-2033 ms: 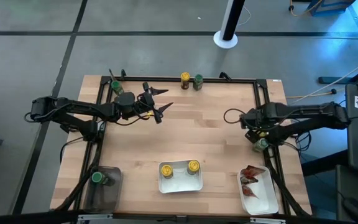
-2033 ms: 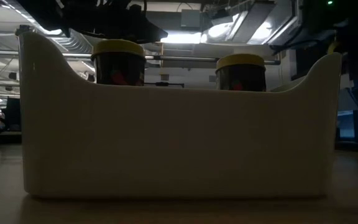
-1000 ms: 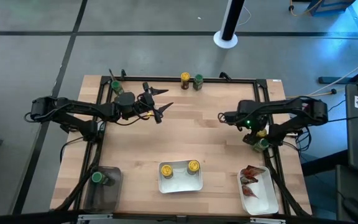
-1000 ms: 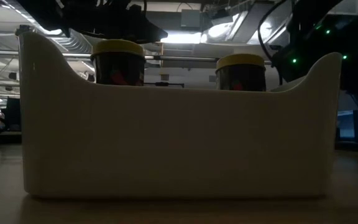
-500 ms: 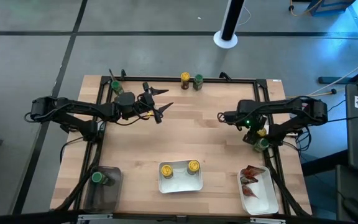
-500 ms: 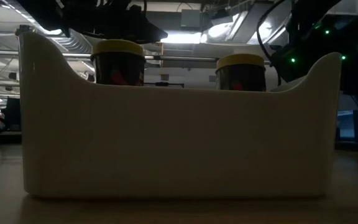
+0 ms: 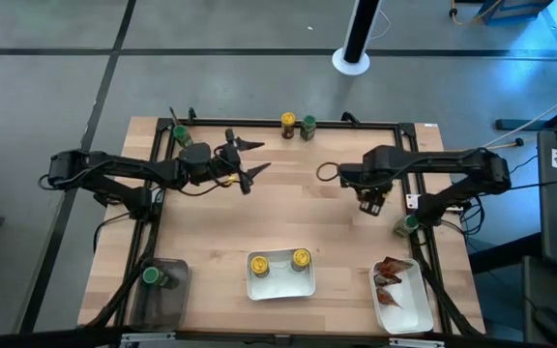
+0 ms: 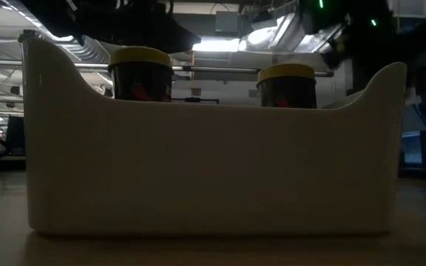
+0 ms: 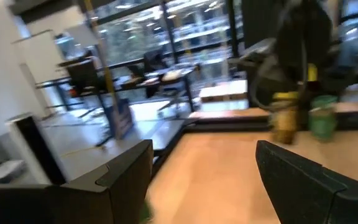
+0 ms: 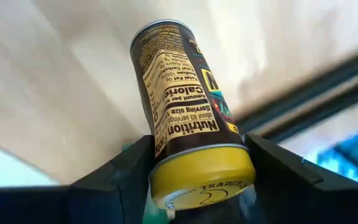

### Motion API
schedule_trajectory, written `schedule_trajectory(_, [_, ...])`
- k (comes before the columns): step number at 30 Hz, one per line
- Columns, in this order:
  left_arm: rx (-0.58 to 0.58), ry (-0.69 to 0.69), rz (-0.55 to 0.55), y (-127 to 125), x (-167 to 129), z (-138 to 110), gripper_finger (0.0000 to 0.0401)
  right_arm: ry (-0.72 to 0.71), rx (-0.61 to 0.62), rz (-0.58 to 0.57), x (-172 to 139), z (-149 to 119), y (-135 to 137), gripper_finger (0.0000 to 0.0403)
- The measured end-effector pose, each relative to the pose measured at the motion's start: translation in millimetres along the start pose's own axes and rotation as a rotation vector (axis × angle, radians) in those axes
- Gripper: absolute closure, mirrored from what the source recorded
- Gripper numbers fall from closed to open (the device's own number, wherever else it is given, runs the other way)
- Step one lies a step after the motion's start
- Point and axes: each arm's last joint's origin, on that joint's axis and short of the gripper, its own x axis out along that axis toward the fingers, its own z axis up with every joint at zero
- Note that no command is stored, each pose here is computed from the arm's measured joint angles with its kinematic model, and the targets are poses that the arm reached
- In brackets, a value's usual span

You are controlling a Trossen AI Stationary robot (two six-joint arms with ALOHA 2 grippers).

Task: Sort spices by type
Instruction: Put the bottom yellow seasoning bottle into the left white bin

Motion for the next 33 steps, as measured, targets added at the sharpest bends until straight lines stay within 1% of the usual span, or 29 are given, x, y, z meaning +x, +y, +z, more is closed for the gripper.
schedule_trajectory(4, [-0.050, 0.001, -0.095, -5, 3, -4, 0.0129, -0.201, -0.032, -0.008, -28, 6, 12, 0.0173])
schedule_trajectory(8, [-0.067, 0.025, -0.177, -11, 13, -3, 0.0133, -0.372, -0.049, 0.037, -47, 12, 25, 0.0173])
schedule_trajectory(12, [-0.056, 0.044, -0.233, -25, 26, -1, 0.0166, -0.498, -0.081, 0.089, -55, 18, 38, 0.0173])
schedule_trajectory(17, [-0.029, 0.060, -0.269, -39, 41, -1, 0.0230, -0.605, -0.119, 0.121, -61, 22, 48, 0.0173])
schedule_trajectory(22, [-0.050, 0.082, -0.272, -43, 52, -6, 0.0281, -0.670, -0.138, 0.138, -66, 25, 54, 0.0173])
schedule_trajectory(27, [-0.011, 0.116, -0.301, -52, 61, -17, 0.0305, -0.704, -0.134, 0.134, -68, 27, 54, 0.0173])
schedule_trajectory(33, [-0.011, 0.105, -0.334, -59, 71, -16, 0.0317, -0.748, -0.130, 0.150, -71, 30, 56, 0.0173])
